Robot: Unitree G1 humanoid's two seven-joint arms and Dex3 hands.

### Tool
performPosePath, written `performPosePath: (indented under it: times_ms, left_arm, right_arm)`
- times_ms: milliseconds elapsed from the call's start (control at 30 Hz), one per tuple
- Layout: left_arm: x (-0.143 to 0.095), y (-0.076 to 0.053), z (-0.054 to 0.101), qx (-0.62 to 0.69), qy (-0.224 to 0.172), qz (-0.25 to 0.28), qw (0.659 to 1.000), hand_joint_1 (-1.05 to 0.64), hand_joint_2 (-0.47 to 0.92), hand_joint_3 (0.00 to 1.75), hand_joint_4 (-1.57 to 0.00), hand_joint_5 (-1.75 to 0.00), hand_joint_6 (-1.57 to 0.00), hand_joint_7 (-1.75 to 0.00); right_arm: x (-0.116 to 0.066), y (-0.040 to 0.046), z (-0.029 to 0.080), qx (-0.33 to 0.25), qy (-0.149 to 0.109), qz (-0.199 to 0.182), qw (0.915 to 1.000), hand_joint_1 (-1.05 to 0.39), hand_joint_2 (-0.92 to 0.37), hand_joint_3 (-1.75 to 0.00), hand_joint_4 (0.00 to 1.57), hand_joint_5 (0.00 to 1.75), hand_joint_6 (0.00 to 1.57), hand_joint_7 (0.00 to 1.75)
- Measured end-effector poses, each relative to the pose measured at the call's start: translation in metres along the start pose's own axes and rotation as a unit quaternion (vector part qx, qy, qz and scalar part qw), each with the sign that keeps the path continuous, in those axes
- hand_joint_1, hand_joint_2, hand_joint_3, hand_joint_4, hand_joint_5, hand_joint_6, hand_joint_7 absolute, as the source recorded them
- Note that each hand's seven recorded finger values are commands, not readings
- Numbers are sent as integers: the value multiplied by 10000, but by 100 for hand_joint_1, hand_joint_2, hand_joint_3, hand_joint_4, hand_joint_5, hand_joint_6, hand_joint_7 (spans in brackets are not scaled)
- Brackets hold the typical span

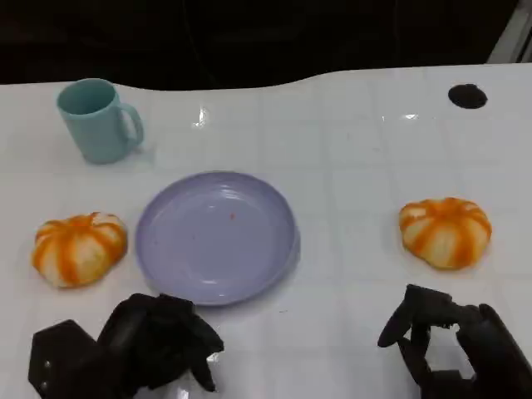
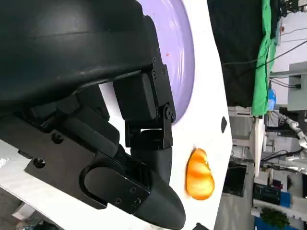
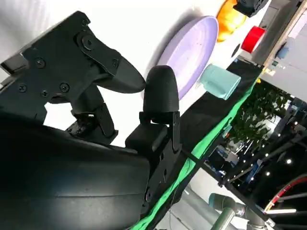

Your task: Grasp the bread from the table and place it into the plate.

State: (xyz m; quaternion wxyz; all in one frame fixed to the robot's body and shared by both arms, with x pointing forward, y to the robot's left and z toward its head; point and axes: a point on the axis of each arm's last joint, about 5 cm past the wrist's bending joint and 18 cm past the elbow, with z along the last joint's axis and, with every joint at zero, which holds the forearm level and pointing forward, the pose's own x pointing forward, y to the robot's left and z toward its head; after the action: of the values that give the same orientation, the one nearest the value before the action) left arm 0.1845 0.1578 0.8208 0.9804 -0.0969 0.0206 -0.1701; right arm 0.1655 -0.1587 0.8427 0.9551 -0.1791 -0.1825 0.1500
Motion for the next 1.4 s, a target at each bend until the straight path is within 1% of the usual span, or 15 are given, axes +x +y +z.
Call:
performPosePath:
  times_ms: [533,567,633,667,700,733,833,900,967,1000,1033,1100,1233,1300,1400]
  left_arm:
    - [-1,3,0,-4,-3,7,10000,-105,81,0,-145,-101,-156,-51]
    - [-1,3,0,-3,-2,6,10000,-105,80,0,-146,-101,-157,-51]
    - [-1,2,-1,-8,8,5,10000,-105,80,0,-146,-101,-157,-51]
    - [-1,2,-2,-11,15,7,10000,-105,80,0,-146,-101,-157,-51]
    - [-2,2,-3,-14,23,8,10000,-105,80,0,-146,-101,-157,-51]
    - [-2,2,-3,-17,29,11,10000,-105,80,0,-146,-101,-157,-52]
    - [-2,2,-3,-18,28,13,10000,-105,81,1,-145,-101,-156,-51]
    - [-2,3,-3,-18,26,16,10000,-105,81,1,-145,-101,-156,-52]
    - [-3,4,-4,-17,25,18,10000,-105,81,1,-145,-101,-156,-52]
    - [-4,4,-6,-19,28,21,10000,-105,82,1,-145,-102,-156,-52]
    - [-6,5,-9,-19,34,23,10000,-105,82,1,-146,-102,-156,-52]
    - [-7,4,-13,-22,42,25,10000,-105,81,1,-146,-102,-156,-52]
    - [-8,5,-15,-27,42,31,10000,-105,81,1,-146,-102,-156,-52]
    - [-9,5,-18,-28,46,33,10000,-105,82,1,-145,-102,-156,-52]
    - [-8,5,-20,-27,54,32,10000,-105,82,1,-146,-102,-156,-53]
  right_arm:
    - [-1,2,-1,16,12,25,10000,-24,-41,-127,81,174,77,132]
    - [0,2,-1,15,10,24,10000,-24,-42,-124,81,173,78,129]
    - [0,0,0,14,9,8,10000,-25,-52,-105,78,165,78,114]
    - [0,0,0,16,8,-17,10000,-25,-55,-100,78,163,78,110]
    - [1,0,1,22,8,-50,10000,-26,-60,-89,73,154,78,101]
    - [3,1,2,31,6,-86,10000,-26,-62,-84,71,149,77,97]
    - [10,5,7,96,-3,-183,9998,-25,-63,-78,68,124,77,78]
    - [15,-4,9,127,6,-287,9995,-27,-64,-72,63,111,76,63]
    - [26,-13,13,114,52,-370,9992,-30,-69,-61,60,105,77,51]
    - [34,-19,20,97,77,-395,9991,-34,-76,-47,56,94,73,42]
    - [44,-25,32,18,84,-403,9992,-39,-85,-26,55,80,72,30]
    - [68,-47,61,-313,83,-347,9989,-43,-91,-13,48,61,64,15]
    - [100,-126,101,-953,92,-251,9951,-50,-92,-9,32,41,50,2]
    - [117,-185,118,-1395,170,-170,9899,-51,-91,-6,26,37,45,0]
    - [156,-255,145,-2058,269,-138,9781,-52,-90,-3,21,33,40,0]
